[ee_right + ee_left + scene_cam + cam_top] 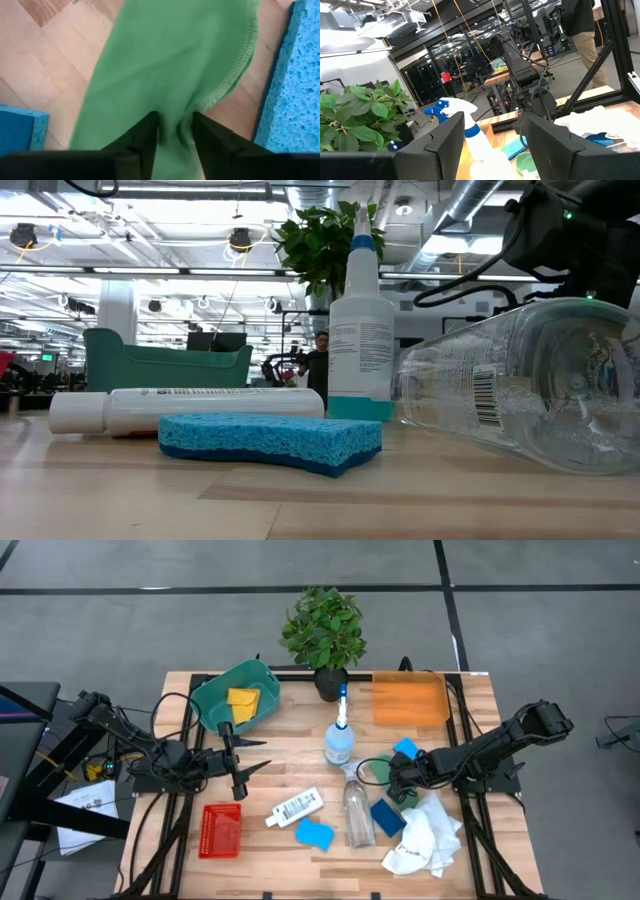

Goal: Pick & Place Kitchen Items
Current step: Put the green towel into the green bin

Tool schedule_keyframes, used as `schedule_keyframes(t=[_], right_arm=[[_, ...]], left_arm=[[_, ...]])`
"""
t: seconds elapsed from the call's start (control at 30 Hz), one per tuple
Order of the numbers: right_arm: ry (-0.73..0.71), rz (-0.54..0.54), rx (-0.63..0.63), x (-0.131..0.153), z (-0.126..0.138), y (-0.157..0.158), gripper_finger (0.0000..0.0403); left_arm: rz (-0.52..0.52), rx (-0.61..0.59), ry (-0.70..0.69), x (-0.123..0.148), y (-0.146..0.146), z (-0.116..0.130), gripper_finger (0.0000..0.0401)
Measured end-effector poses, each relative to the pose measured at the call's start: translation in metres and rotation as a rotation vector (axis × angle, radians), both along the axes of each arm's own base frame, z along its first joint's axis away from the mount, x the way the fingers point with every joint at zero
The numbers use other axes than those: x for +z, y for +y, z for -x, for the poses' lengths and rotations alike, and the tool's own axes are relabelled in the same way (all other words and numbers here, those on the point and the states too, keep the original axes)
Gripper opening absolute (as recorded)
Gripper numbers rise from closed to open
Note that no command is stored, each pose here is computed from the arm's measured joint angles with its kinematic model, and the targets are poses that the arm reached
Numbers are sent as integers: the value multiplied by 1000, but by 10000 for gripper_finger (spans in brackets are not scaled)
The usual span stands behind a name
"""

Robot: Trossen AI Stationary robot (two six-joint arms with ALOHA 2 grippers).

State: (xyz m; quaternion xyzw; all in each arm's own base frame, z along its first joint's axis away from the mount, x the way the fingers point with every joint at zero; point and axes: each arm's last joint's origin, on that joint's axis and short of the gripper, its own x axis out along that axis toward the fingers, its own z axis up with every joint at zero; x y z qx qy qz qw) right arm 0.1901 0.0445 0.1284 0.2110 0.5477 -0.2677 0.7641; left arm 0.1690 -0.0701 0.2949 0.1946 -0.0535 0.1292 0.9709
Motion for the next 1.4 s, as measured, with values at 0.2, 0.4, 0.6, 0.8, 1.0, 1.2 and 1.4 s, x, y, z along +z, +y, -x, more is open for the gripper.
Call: schedule_keyframes(t=[0.2,0.4,0.6,0.8,1.0,1.2,1.4], right_arm=[[-8,12,74,0,-2,1,62],[-44,23,163,1,-7,2,15],[-53,56,190,3,-9,2,10],[-73,62,196,4,-10,3,5],[-98,112,220,11,-16,5,2],[-146,156,288,29,-26,18,1],[-189,238,328,55,-33,37,1]], left_arm=[[0,0,0,0,0,0,200],[0,0,0,0,0,0,200],[0,0,0,0,0,0,200],[0,0,0,0,0,0,200],[0,0,0,0,0,0,200],[0,0,0,0,0,0,200],[0,0,0,0,0,0,200]])
